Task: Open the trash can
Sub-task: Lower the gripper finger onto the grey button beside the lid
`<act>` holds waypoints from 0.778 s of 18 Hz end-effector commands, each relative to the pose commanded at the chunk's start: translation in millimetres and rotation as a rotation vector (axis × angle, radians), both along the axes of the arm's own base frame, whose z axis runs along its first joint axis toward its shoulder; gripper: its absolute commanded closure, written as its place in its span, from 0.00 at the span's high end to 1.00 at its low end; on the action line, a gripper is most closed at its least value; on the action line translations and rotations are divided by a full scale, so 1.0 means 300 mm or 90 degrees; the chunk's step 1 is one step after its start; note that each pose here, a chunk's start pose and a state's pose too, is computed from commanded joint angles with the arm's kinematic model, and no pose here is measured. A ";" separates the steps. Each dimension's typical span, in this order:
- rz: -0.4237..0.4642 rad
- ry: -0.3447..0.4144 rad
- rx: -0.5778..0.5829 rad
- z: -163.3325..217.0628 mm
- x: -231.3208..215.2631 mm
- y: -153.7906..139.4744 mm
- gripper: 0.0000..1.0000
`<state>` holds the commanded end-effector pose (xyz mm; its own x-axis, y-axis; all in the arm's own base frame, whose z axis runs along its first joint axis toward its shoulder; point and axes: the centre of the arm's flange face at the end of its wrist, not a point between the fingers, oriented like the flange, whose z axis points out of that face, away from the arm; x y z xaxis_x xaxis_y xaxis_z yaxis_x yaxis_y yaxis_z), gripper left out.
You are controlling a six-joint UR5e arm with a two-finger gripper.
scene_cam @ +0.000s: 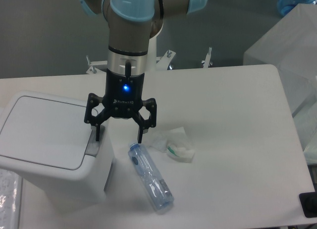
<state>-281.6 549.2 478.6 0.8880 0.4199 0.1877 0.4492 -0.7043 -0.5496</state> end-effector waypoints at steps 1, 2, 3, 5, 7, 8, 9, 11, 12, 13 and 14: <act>0.000 0.000 0.000 0.000 -0.001 0.002 1.00; 0.000 0.000 -0.001 -0.004 -0.003 0.003 1.00; 0.001 -0.001 -0.002 -0.007 -0.004 0.004 1.00; 0.001 -0.001 -0.002 -0.007 -0.004 0.004 1.00; 0.001 -0.001 -0.003 -0.010 -0.005 0.005 1.00; 0.001 -0.001 -0.003 -0.010 -0.005 0.005 1.00; 0.000 -0.001 -0.003 -0.010 -0.005 0.005 1.00; 0.000 -0.001 -0.003 -0.010 -0.005 0.005 1.00; 0.000 0.000 -0.003 -0.010 -0.006 0.005 1.00; 0.000 -0.001 -0.005 -0.016 -0.008 0.007 1.00; 0.000 -0.003 -0.006 -0.022 -0.010 0.009 1.00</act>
<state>-284.6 551.9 472.0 0.8870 0.4220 0.1875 0.4519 -0.7095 -0.5407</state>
